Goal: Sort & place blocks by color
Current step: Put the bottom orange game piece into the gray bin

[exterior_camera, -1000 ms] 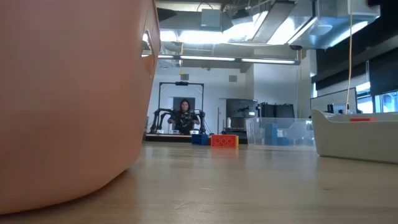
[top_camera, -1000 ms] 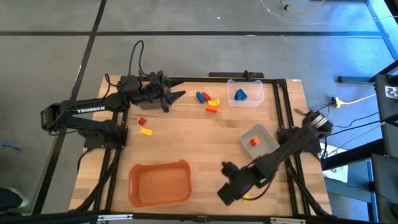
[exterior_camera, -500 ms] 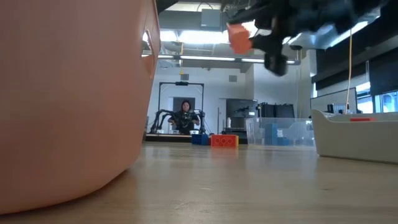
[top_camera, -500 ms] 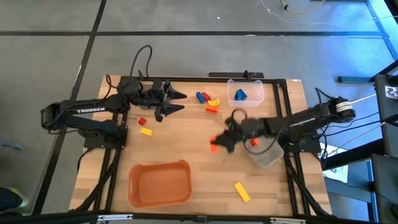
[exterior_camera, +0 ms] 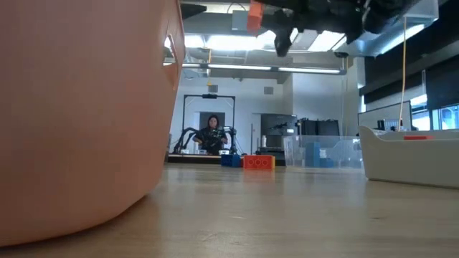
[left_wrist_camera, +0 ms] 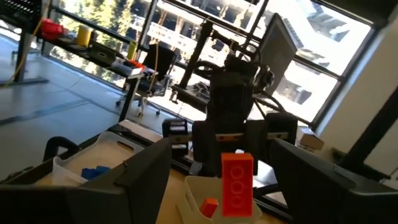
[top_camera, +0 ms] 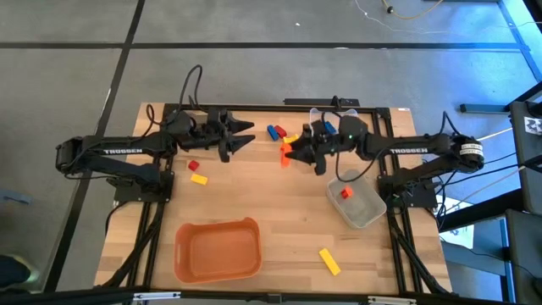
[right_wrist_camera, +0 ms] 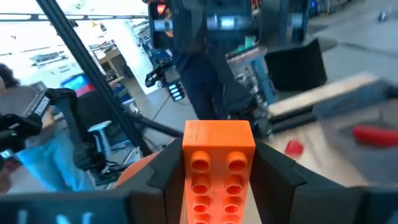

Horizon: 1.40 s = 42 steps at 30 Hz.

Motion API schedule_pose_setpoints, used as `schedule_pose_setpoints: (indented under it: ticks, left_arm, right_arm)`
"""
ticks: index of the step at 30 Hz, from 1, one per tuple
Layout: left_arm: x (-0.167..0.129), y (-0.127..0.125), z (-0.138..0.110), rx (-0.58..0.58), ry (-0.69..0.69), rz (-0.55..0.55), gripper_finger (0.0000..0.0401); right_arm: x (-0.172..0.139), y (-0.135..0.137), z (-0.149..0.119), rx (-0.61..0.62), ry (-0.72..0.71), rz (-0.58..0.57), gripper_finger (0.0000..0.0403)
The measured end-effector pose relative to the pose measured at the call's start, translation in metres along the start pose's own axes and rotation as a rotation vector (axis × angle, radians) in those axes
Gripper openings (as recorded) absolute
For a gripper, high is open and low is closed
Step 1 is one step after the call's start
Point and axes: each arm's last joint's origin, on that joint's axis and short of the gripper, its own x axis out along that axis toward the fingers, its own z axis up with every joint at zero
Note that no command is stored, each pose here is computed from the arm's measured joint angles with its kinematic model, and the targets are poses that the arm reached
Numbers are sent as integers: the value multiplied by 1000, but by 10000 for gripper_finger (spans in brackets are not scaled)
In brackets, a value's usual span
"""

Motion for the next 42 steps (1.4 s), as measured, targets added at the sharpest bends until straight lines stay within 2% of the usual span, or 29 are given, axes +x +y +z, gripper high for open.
schedule_pose_setpoints:
  ticks: [8, 13, 16, 18, 23, 28, 35, 39, 42]
  left_arm:
    - [0, -1, -1, -22, 2, -4, 266]
    - [0, -1, 0, -22, 2, -4, 266]
    - [0, -1, 0, -22, 2, -4, 266]
    - [0, -1, 0, -22, 2, -4, 266]
    - [0, -1, 0, -21, 2, -3, 266]
    - [0, 0, 0, -21, 1, -3, 266]
    - [0, 0, 0, -13, 2, -5, 266]
    - [0, 0, 0, -13, 2, -5, 266]
    - [0, 0, 0, -13, 2, -5, 266]
  right_arm:
    - [2, 2, 20, -79, -35, -1, 141]
    - [1, 0, 17, -35, 0, -22, 141]
    - [-8, 3, 10, 46, 112, -115, 141]
    - [-20, 13, 6, 77, 242, -194, 141]
    - [-59, 50, -9, 159, 603, -373, 141]
    - [-94, 87, -33, 329, 846, -555, 141]
    - [-112, 110, -72, 567, 988, -851, 141]
    - [-119, 108, -94, 683, 1007, -1048, 141]
    - [-123, 102, -108, 701, 992, -1137, 141]
